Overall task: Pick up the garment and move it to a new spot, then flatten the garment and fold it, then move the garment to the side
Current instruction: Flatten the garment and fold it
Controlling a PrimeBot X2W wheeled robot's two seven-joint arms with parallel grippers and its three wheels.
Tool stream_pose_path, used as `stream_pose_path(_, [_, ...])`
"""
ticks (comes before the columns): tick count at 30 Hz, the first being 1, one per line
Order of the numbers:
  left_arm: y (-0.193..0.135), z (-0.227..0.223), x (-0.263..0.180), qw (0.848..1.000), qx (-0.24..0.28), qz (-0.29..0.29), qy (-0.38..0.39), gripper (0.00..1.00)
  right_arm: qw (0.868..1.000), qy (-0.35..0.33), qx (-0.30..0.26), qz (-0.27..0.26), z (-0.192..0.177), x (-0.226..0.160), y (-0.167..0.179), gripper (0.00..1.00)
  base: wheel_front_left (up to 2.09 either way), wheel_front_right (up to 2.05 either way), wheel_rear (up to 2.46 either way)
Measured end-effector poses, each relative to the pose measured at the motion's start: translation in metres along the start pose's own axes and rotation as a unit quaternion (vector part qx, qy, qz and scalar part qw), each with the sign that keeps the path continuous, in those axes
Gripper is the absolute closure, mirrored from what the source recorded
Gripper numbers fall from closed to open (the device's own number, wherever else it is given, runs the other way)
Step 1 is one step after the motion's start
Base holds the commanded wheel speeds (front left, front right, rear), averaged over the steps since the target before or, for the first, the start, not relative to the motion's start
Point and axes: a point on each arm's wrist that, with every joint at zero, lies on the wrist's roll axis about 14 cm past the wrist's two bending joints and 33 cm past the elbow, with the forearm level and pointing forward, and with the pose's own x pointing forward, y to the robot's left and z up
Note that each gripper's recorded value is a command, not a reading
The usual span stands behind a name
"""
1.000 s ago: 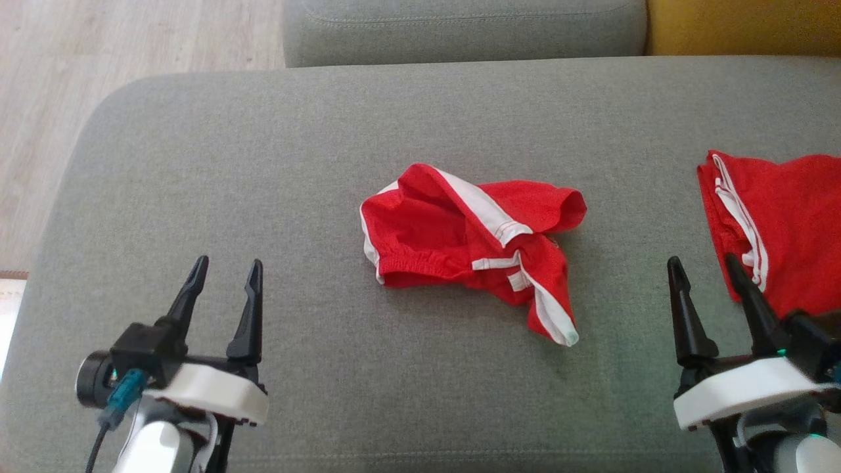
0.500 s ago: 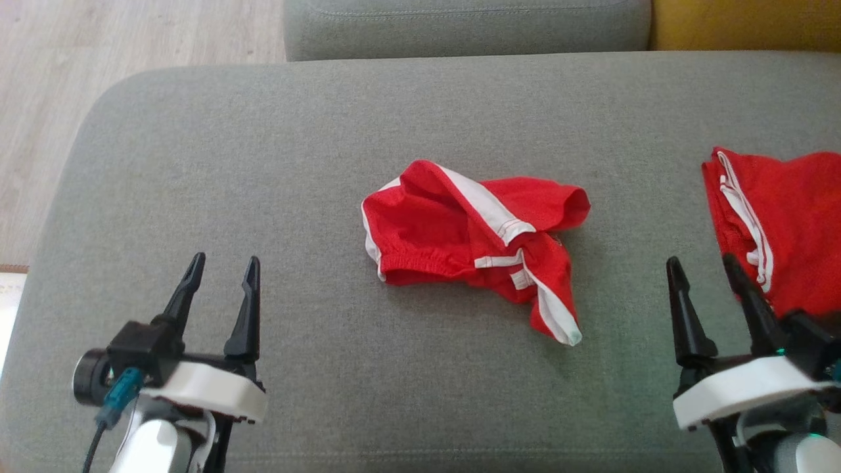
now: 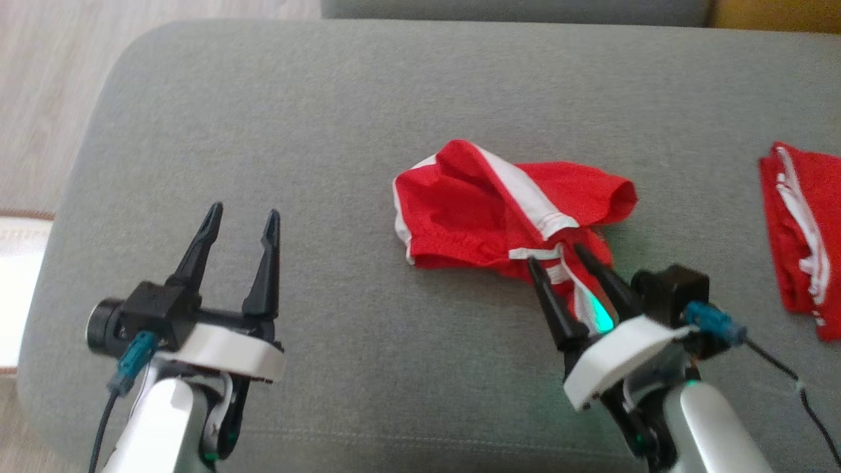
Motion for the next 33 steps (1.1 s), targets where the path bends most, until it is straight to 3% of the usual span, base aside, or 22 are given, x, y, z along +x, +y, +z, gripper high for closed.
stream_pose_path(5, [0.005,0.004,0.004,1.0,0.001,0.009,-0.007,0.0,1.0,-0.005,-0.003,0.018,0.002,0.028,0.002,0.0,0.0,0.0,0.0])
stream_pose_path(6, [0.005,0.005,0.004,1.0,0.0,0.008,-0.008,0.0,1.0,-0.005,-0.004,0.021,0.002,0.032,0.002,0.16,0.0,0.0,0.0])
stream_pose_path(7, [0.006,0.005,0.004,1.0,0.002,0.01,-0.008,0.0,1.0,-0.005,-0.004,0.023,0.002,0.036,0.003,0.16,0.0,0.0,0.0])
stream_pose_path(8, [0.007,0.004,0.004,1.0,0.003,0.013,-0.008,0.0,1.0,-0.006,-0.001,0.026,0.002,0.04,0.004,0.73,0.0,0.0,0.0])
stream_pose_path(9, [0.008,0.004,0.004,1.0,0.004,0.014,-0.007,0.0,1.0,-0.009,0.003,0.028,0.003,0.043,0.004,1.0,0.0,0.0,0.0])
stream_pose_path(17, [0.005,0.009,0.008,1.0,0.003,0.014,-0.018,0.0,0.998,-0.063,0.0,-0.001,0.033,0.034,-0.015,1.0,0.0,0.0,0.0])
stream_pose_path(24, [0.001,0.013,0.013,1.0,0.003,0.008,-0.025,0.0,0.996,0.019,0.008,-0.091,-0.015,-0.022,-0.061,1.0,0.0,0.0,0.0])
stream_pose_path(33, [-0.006,0.008,0.016,1.0,-0.001,-0.007,-0.02,0.0,0.983,0.041,0.021,-0.177,-0.029,-0.054,-0.115,1.0,0.0,0.0,0.0])
